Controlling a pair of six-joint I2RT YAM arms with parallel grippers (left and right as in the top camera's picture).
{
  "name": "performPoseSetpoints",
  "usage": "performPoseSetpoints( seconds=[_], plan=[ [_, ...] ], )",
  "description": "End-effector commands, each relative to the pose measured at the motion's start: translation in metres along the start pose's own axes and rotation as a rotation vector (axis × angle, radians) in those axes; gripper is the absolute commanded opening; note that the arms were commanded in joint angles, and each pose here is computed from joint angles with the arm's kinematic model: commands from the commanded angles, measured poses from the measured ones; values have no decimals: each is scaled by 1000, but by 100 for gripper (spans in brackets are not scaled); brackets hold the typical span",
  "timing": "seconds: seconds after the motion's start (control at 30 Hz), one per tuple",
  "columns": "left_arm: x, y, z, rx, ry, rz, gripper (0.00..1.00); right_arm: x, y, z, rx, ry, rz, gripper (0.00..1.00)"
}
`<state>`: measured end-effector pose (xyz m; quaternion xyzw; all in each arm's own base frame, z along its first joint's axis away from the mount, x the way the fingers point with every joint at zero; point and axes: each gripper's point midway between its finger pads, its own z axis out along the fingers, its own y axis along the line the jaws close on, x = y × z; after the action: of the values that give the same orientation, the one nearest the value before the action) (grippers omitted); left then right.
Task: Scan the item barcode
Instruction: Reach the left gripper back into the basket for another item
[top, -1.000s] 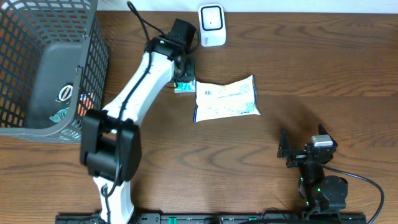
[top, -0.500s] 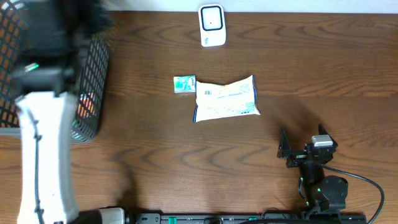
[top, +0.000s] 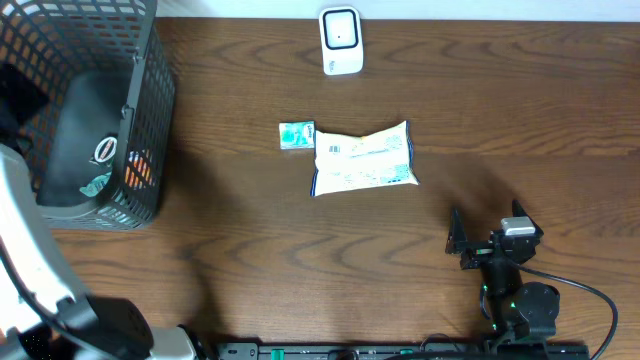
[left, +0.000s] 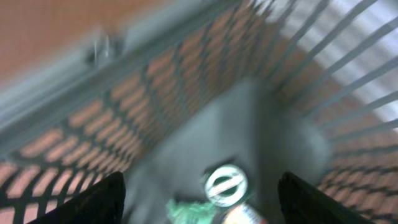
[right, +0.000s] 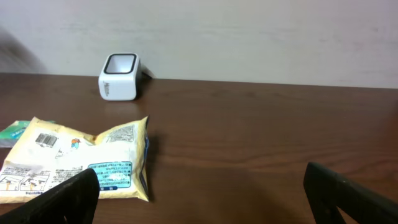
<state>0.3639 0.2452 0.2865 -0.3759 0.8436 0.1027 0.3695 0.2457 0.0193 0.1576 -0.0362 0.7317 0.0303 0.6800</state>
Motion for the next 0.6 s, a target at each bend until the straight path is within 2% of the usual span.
performPoseSetpoints(
  seconds=[0.0, 0.2, 0.37, 0.57],
  plan=[
    [38, 15, 30, -24, 160, 86, 77, 1, -1, 0, 7, 0, -7, 99],
    [88, -7, 56, 151, 325, 269, 78, 1, -1, 0, 7, 0, -7, 99],
    [112, -1, 68, 147, 384, 309, 77, 1, -1, 0, 7, 0, -7, 99],
    [136, 21, 83, 46, 425, 332, 77, 1, -1, 0, 7, 0, -7, 99]
  ],
)
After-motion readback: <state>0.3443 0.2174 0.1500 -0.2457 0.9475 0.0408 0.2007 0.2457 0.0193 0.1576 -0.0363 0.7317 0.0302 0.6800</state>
